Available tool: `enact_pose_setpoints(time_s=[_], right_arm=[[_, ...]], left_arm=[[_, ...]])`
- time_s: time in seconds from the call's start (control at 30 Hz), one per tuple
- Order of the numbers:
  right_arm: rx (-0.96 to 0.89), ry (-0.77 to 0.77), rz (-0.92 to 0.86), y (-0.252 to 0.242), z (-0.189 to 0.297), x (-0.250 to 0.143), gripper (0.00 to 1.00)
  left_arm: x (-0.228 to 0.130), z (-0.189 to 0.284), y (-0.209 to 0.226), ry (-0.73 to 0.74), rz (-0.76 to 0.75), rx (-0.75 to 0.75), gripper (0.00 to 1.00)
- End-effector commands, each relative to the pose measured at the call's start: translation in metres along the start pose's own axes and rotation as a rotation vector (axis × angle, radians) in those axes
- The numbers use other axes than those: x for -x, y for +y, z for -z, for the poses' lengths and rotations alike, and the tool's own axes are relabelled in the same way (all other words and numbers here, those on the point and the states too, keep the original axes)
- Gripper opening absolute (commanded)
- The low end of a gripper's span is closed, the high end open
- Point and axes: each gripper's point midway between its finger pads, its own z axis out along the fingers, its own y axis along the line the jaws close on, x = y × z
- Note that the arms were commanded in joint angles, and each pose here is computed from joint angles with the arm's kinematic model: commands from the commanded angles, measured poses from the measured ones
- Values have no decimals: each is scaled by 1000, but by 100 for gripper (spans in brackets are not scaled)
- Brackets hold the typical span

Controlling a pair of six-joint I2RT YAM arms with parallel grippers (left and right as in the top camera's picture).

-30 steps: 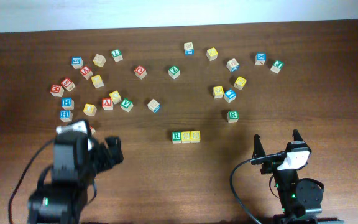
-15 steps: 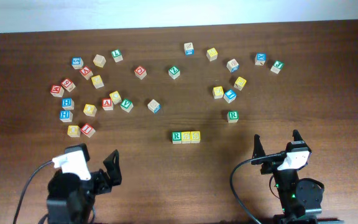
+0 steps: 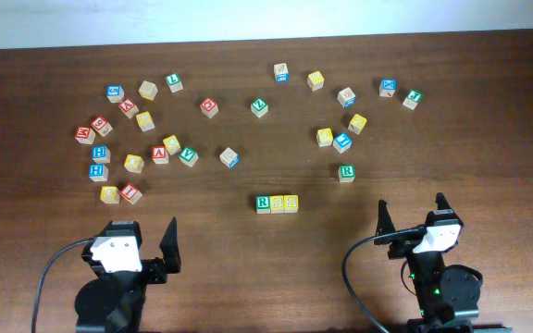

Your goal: Spell out RSS

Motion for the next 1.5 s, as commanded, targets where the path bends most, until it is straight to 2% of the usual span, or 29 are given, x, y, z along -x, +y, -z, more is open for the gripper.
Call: enact_pose_setpoints(time_s=[0.0, 0.13, 0.23, 0.6, 0.8, 0.97, 1.2, 1.33, 1.47], right_arm=[[-16, 0, 3, -3, 0, -2, 98], [-16, 0, 3, -3, 0, -2, 98], [-16, 0, 3, -3, 0, -2, 98], [-16, 0, 3, -3, 0, -2, 98], [-16, 0, 3, -3, 0, -2, 98], [-16, 0, 3, -3, 0, -2, 98], [-16, 0, 3, -3, 0, -2, 98], [-16, 0, 3, -3, 0, -2, 98], [-16, 0, 3, -3, 0, -2, 98]], left_arm=[[4, -2, 7, -81, -10, 25, 99], [13, -3, 9, -200, -18, 25, 99], [24, -7, -3, -290, -129, -39, 99], [28, -17, 4, -452, -132, 4, 99], [13, -24, 24, -392, -104, 105, 99], [-23, -34, 41, -249, 45, 172, 99], [-25, -34, 40, -241, 46, 168, 99], [-26, -36, 33, -228, -22, 134, 99], [-26, -36, 33, -228, -23, 133, 99]])
